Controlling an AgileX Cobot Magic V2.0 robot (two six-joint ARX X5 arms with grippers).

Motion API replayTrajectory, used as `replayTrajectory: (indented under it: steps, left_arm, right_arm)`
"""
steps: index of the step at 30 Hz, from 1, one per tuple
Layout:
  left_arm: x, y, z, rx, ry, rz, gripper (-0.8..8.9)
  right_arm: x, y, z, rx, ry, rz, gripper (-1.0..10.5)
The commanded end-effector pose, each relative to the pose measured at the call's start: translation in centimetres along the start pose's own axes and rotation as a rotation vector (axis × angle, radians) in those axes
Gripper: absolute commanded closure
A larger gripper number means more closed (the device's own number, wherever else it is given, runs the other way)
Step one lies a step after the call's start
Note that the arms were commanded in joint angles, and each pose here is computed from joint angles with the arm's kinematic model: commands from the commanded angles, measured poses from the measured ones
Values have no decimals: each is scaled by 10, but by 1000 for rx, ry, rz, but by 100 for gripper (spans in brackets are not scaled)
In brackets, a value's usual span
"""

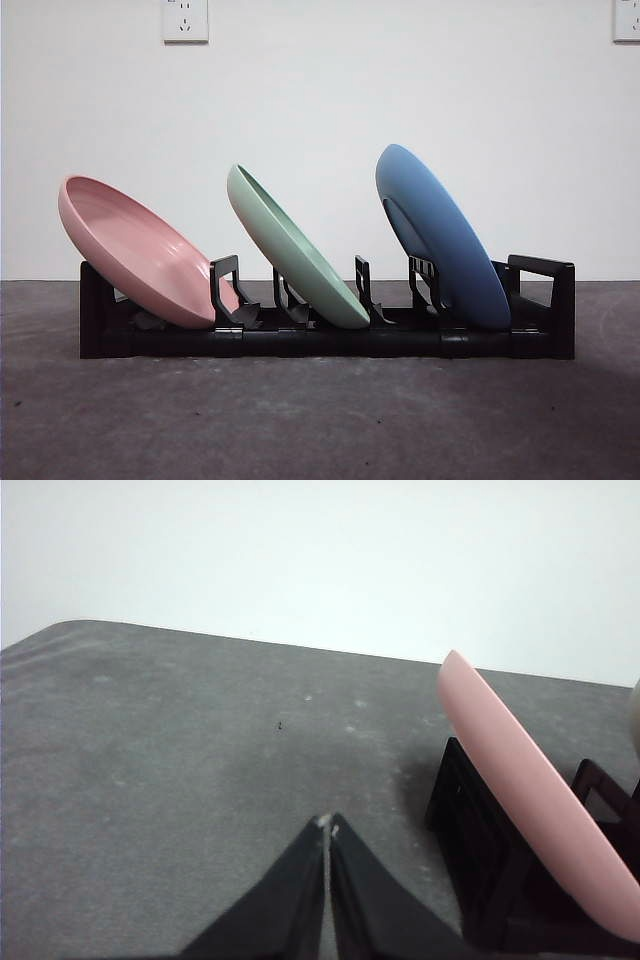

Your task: Place the plate

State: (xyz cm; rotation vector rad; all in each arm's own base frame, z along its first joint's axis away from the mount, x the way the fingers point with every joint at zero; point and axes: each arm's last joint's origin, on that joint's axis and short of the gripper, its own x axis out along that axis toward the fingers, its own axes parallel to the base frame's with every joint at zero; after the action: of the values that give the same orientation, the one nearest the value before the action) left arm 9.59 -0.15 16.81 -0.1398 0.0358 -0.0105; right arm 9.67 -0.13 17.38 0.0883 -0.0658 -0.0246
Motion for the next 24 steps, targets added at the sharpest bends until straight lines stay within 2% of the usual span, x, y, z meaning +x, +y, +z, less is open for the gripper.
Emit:
replayTrajectory:
  steps: [1, 6, 10, 13, 16, 20, 24]
  left_arm:
    - [1, 0, -1, -84, -39, -4, 806]
    - [-1, -4, 12, -248, -123, -116, 806]
    - [-5, -6, 27, -292, -168, -137, 803]
    - [-11, -9, 44, -322, -142, -128, 802]
    - [-18, -11, 63, -319, -44, -97, 802]
    - [-20, -15, 88, -237, 59, -70, 802]
    - [-17, -20, 113, -181, 143, -97, 802]
  right_arm:
    - [0, 0, 4, 25, -55, 4, 925]
    - [0, 0, 7, 227, -80, 15, 930]
    - [0, 0, 4, 327, -46, 15, 931]
    - [0, 2, 0, 346, 12, 54, 933]
    - [1, 4, 4, 360, 91, 119, 933]
    - [1, 8, 24, 363, 192, 177, 933]
    - [3, 13, 53, 327, 272, 237, 933]
